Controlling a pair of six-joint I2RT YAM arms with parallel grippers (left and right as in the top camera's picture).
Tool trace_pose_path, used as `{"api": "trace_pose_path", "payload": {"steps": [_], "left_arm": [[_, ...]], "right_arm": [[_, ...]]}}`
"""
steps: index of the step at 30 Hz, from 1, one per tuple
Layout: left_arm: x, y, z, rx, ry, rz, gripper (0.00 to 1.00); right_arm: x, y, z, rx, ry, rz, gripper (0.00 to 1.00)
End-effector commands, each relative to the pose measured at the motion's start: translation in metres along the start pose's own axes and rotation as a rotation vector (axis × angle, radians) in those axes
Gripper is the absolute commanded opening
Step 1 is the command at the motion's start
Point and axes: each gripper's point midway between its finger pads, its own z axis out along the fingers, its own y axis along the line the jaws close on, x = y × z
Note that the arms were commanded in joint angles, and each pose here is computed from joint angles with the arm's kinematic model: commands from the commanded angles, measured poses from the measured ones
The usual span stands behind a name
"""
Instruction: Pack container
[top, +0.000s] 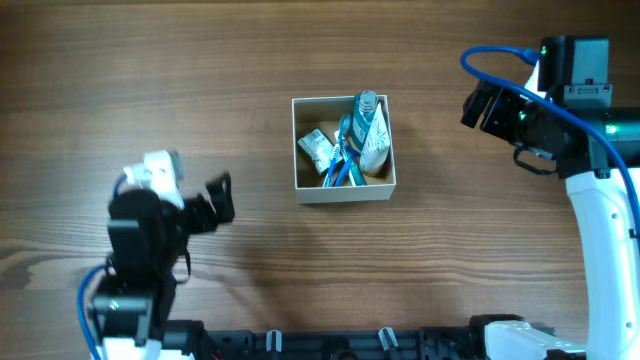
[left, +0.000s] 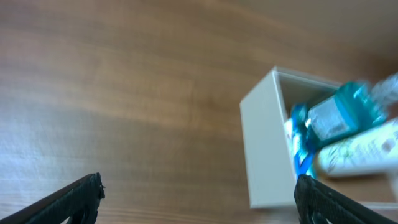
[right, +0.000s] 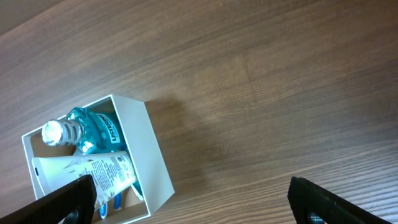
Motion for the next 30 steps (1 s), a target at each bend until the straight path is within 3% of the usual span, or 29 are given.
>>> {"api": "trace_pose_path", "payload": {"steps": [1, 4, 8, 30], "left_arm": [[0.055, 0.005, 0.01, 0.078, 0.029, 0.015, 1.0], [0.087, 0.009, 0.016, 0.115, 0.025, 0.02, 1.0], [0.101, 0.01, 0.019, 0.134, 0.005, 0.034, 1.0], [0.094, 0.008, 0.015, 0.15, -0.048, 0.045, 1.0]], "right_arm": [[-0.001, -0.003, 0.002, 0.017, -0.002, 0.02, 1.0], [-0.001, -0.003, 0.002, 0.018, -0.001, 0.02, 1.0], [-0.001, -0.003, 0.002, 0.018, -0.001, 0.02, 1.0], [-0.001, -0.003, 0.002, 0.018, -0.001, 0.02, 1.0]]}}
